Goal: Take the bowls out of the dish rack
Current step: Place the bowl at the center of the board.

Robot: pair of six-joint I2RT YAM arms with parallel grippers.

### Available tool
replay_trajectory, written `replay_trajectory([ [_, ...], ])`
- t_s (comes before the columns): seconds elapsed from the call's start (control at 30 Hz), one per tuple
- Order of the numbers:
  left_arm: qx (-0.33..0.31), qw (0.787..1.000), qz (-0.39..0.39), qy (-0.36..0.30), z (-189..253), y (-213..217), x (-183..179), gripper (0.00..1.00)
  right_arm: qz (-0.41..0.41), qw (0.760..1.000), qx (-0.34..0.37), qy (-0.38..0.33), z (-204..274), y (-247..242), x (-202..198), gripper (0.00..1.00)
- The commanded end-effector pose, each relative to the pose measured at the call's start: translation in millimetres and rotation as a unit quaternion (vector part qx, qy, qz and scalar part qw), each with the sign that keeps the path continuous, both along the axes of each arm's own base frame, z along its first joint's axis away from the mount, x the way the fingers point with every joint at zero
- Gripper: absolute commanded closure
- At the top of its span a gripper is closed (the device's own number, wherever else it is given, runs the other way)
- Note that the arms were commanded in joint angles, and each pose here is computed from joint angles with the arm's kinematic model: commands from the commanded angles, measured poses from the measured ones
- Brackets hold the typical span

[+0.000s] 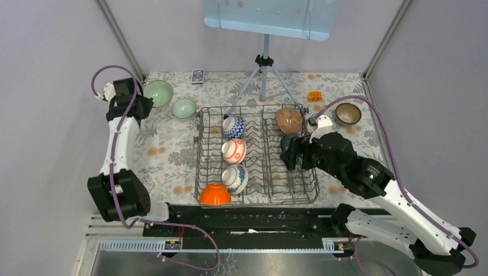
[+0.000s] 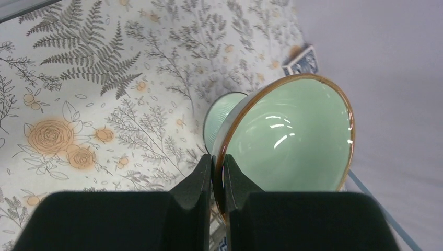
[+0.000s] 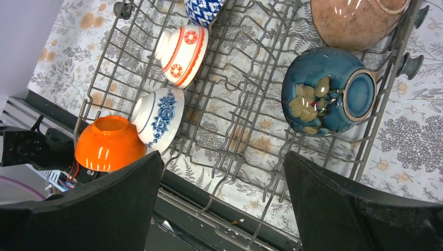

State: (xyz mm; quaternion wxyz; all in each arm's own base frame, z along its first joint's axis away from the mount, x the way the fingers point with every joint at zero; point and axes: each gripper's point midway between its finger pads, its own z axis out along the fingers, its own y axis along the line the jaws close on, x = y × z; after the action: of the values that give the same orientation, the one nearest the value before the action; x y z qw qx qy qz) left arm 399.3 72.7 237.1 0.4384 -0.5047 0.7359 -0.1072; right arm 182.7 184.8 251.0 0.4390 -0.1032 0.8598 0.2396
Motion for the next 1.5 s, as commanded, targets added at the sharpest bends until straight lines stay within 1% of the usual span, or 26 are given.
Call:
replay_trajectory([
  [0.0, -0.017, 0.997, 0.042, -0.058, 7.3, 24.7, 33.2, 1.00, 0.007, 0.999, 0.045, -0.029, 18.8, 5.1, -0.4, 0.07],
  [0.2, -0.045, 0.994, 0.089, -0.032, -38.3, 60.4, 46.1, 1.00, -0.007, 0.998, 0.041, -0.041, 20.2, -6.8, -2.5, 0.07],
  [0.4, -0.035, 0.994, 0.100, -0.015, -65.7, 83.0, 56.2, 1.00, -0.023, 0.998, 0.029, -0.052, 21.7, -17.8, -1.3, 0.07],
  [0.57, -0.039, 0.995, 0.089, 0.002, -93.9, 82.4, 62.3, 1.00, -0.028, 0.998, 0.019, -0.054, 19.4, -18.6, 2.1, 0.07],
  [0.77, -0.037, 0.996, 0.084, 0.008, -115.6, 84.5, 69.2, 1.00, -0.030, 0.998, 0.015, -0.053, 17.9, -17.3, 4.5, 0.07],
  [1.07, -0.032, 0.995, 0.089, 0.020, -134.7, 88.4, 74.4, 1.00, -0.034, 0.998, 0.008, -0.048, 12.2, -15.3, 7.8, 0.07],
  [1.37, -0.025, 0.996, 0.077, 0.041, -151.5, 85.0, 76.4, 1.00, -0.034, 0.999, 0.001, -0.042, 6.1, -12.8, 10.6, 0.07],
  [1.47, -0.025, 0.996, 0.075, 0.047, -156.2, 84.1, 75.8, 0.97, -0.035, 0.999, 0.001, -0.040, 4.7, -13.2, 10.4, 0.07],
])
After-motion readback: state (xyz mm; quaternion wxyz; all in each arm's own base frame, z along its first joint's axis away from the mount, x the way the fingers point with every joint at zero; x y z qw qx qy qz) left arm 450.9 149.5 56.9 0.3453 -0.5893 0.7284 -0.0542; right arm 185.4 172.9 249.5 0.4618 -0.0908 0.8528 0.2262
